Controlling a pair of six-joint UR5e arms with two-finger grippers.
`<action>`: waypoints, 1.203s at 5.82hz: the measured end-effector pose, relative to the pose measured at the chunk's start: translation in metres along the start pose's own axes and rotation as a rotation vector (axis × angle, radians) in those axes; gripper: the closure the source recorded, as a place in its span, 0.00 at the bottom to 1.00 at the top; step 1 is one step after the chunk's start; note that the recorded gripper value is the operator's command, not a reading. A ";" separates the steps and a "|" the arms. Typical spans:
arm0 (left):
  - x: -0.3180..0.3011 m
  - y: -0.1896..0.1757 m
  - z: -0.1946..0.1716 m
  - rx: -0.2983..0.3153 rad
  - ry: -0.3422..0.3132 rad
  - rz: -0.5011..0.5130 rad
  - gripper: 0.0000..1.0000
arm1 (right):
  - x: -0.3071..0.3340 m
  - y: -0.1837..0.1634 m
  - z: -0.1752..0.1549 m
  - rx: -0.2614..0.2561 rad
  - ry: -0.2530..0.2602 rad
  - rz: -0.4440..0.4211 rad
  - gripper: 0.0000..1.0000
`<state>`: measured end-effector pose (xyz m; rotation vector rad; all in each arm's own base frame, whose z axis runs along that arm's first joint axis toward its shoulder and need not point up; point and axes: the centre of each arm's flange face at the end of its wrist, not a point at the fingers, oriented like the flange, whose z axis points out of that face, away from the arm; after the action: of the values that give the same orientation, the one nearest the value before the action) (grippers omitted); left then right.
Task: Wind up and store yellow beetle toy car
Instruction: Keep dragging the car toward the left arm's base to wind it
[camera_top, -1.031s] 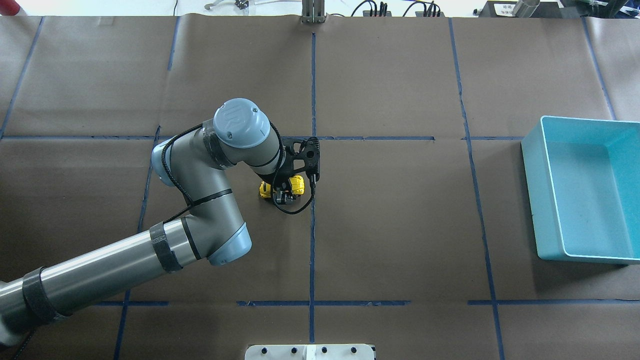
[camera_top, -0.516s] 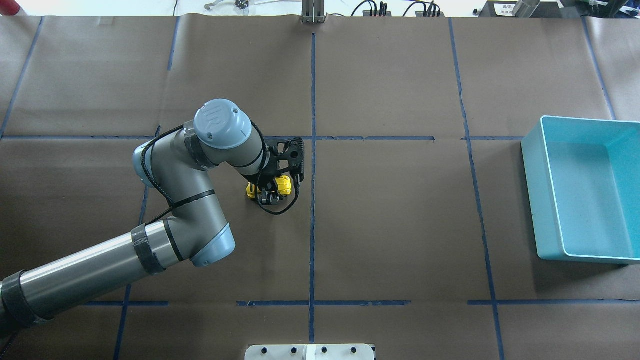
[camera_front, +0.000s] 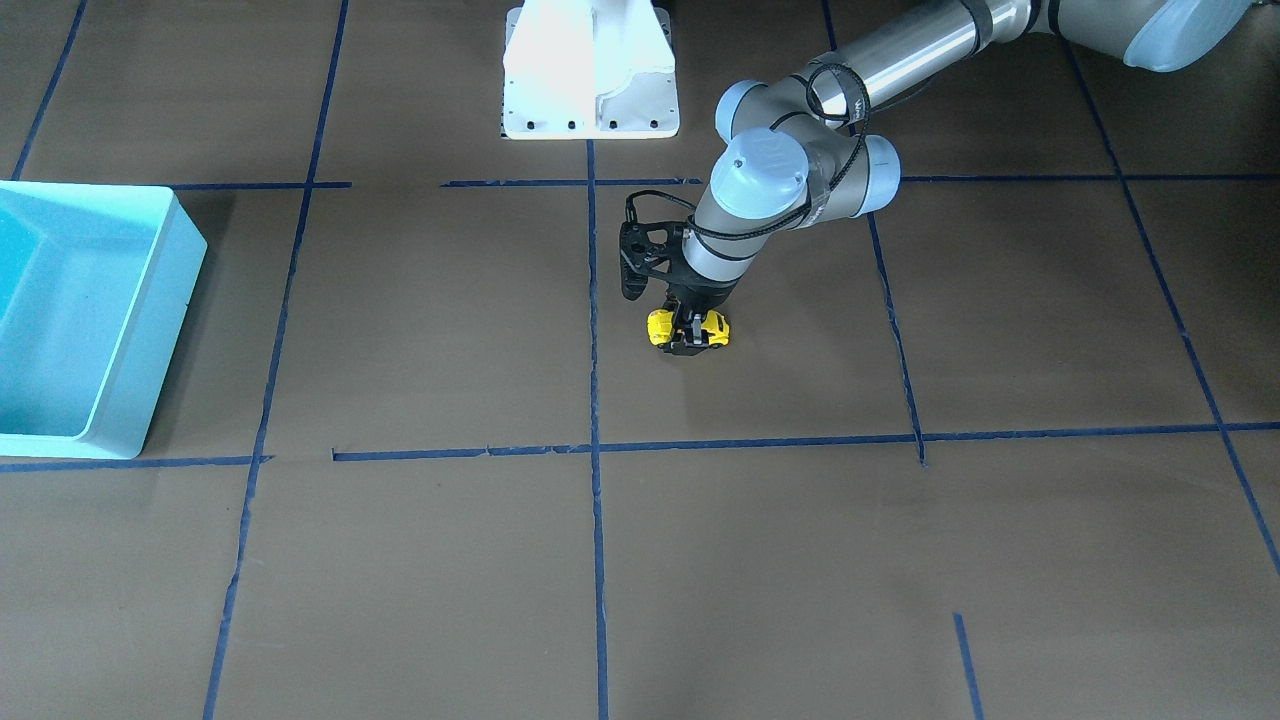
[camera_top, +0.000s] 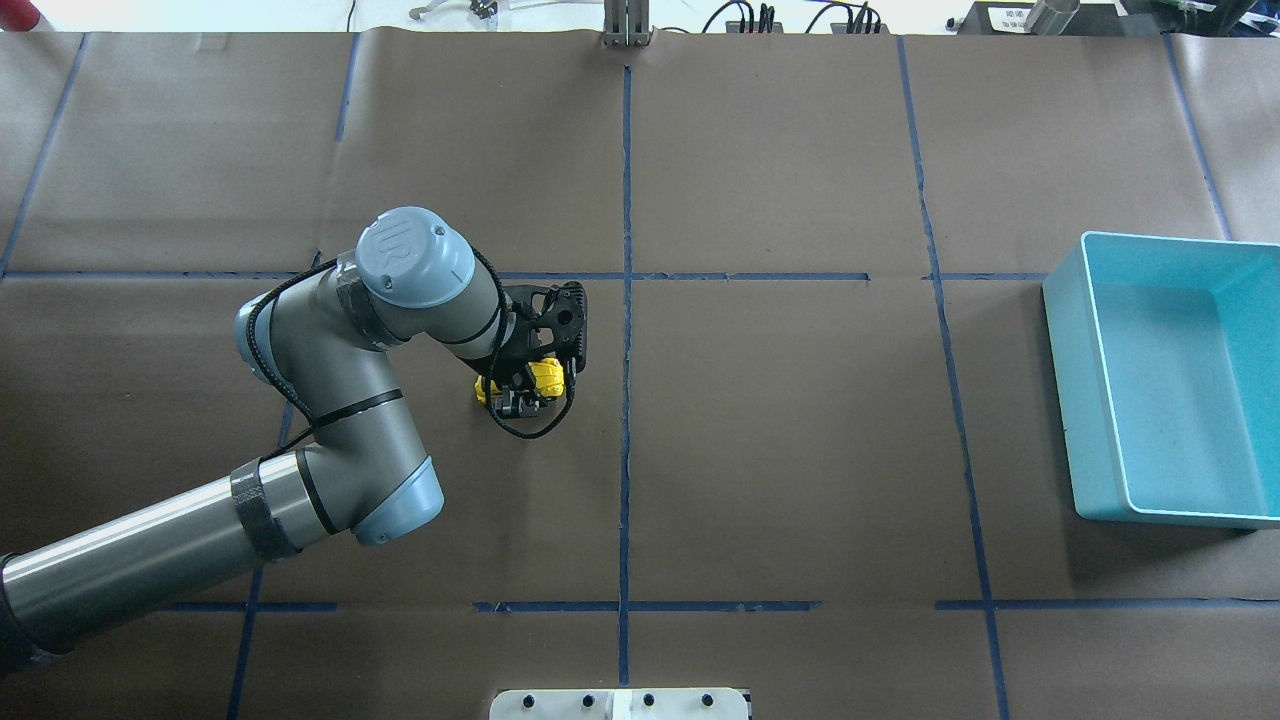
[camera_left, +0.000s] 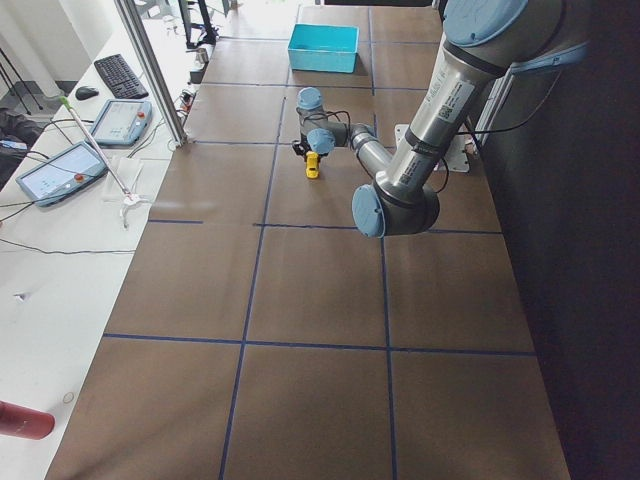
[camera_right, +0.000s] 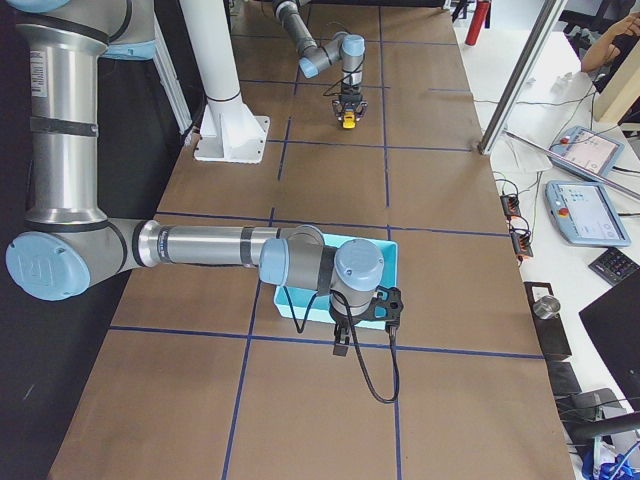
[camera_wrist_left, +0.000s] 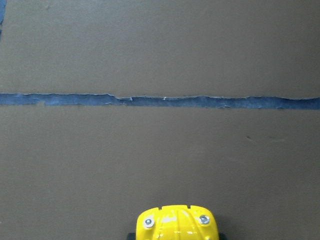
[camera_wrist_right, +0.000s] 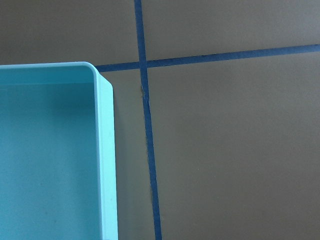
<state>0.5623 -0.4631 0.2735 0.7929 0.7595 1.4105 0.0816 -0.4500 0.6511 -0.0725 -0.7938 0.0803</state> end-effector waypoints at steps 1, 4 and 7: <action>0.001 0.003 0.001 -0.004 0.001 -0.001 0.91 | 0.000 0.000 0.000 0.000 0.000 0.000 0.00; 0.001 0.011 0.002 -0.005 0.019 -0.006 0.91 | 0.000 0.000 0.000 0.000 0.000 0.000 0.00; 0.007 0.030 0.002 -0.011 0.039 -0.013 0.91 | 0.002 0.000 0.002 -0.003 0.000 0.003 0.00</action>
<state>0.5481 -0.4560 0.2994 0.7525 0.7854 1.4206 0.0816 -0.4495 0.6533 -0.0769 -0.7941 0.0821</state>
